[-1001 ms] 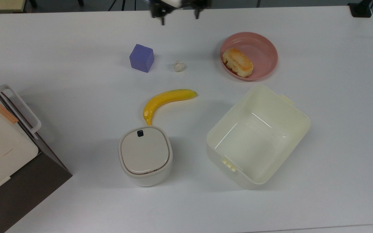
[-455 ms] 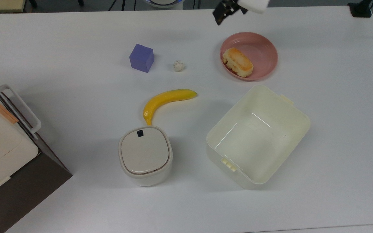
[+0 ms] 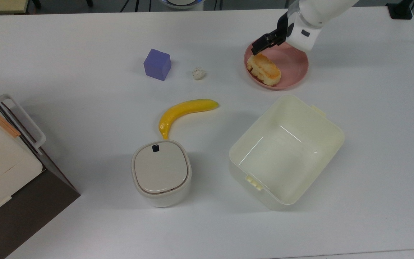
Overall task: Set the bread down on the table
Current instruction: 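Lower the gripper and close it on the bread slice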
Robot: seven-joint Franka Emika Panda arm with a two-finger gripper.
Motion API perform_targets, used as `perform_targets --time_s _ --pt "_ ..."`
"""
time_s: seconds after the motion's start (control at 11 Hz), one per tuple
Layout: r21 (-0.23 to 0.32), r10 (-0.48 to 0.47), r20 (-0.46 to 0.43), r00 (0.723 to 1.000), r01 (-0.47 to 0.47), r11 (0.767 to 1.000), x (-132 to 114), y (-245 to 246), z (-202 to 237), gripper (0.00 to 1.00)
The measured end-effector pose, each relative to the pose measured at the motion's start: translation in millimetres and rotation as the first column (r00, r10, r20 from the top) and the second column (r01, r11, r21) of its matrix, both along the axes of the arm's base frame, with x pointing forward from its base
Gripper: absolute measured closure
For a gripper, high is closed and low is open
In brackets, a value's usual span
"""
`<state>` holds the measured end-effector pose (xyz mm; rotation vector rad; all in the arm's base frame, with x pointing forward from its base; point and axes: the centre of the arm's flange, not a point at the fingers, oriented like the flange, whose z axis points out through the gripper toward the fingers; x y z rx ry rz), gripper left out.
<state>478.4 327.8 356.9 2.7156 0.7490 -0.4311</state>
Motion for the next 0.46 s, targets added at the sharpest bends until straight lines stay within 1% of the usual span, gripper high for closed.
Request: perform_targets --time_s 0.18,0.46 --pt "-0.001 -0.005 0.006 1.000 0.005 1.000 7.0 -0.4 -1.0 0.00" --pt "-0.029 0.003 0.009 1.000 -0.003 1.000 11.2 -5.4 -8.7 0.01"
